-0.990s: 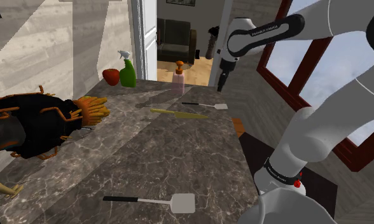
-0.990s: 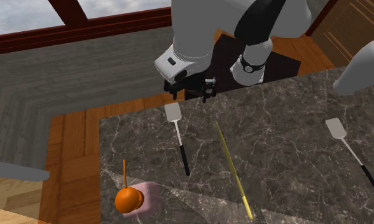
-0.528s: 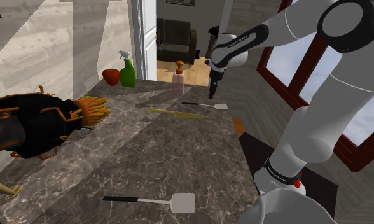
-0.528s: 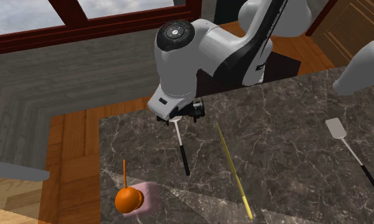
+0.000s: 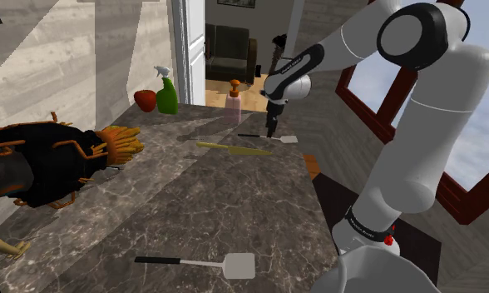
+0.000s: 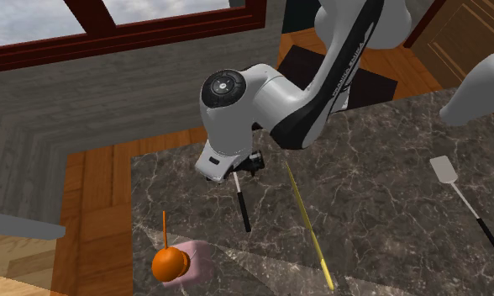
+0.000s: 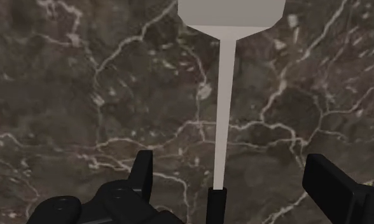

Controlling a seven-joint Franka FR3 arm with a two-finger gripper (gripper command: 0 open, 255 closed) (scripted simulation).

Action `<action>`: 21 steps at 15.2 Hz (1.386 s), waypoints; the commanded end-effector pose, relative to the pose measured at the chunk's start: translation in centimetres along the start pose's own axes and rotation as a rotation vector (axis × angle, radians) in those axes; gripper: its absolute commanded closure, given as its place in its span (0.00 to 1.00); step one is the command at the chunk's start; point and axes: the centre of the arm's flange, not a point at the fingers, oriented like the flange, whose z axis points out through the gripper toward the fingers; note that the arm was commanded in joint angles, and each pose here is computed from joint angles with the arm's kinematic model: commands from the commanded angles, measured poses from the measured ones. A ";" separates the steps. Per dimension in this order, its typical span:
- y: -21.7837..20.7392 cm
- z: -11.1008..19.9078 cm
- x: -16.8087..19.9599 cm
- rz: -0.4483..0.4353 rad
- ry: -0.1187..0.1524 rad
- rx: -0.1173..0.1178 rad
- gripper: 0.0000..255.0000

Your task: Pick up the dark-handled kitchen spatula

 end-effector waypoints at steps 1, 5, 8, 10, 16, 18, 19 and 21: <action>0.0 1.1 0.0 -0.001 0.001 -0.001 0.00; 0.0 1.9 -0.1 -0.001 0.001 0.000 1.00; 0.0 1.9 -0.1 -0.001 0.001 0.000 1.00; 0.0 1.9 -0.1 -0.001 0.001 0.000 1.00; 0.0 0.9 0.0 -0.001 0.001 -0.001 1.00; 0.0 -0.2 0.1 -0.001 0.001 -0.001 1.00; 0.0 -0.7 0.1 -0.001 0.001 -0.001 1.00; 0.0 -1.8 0.2 -0.001 0.001 -0.001 1.00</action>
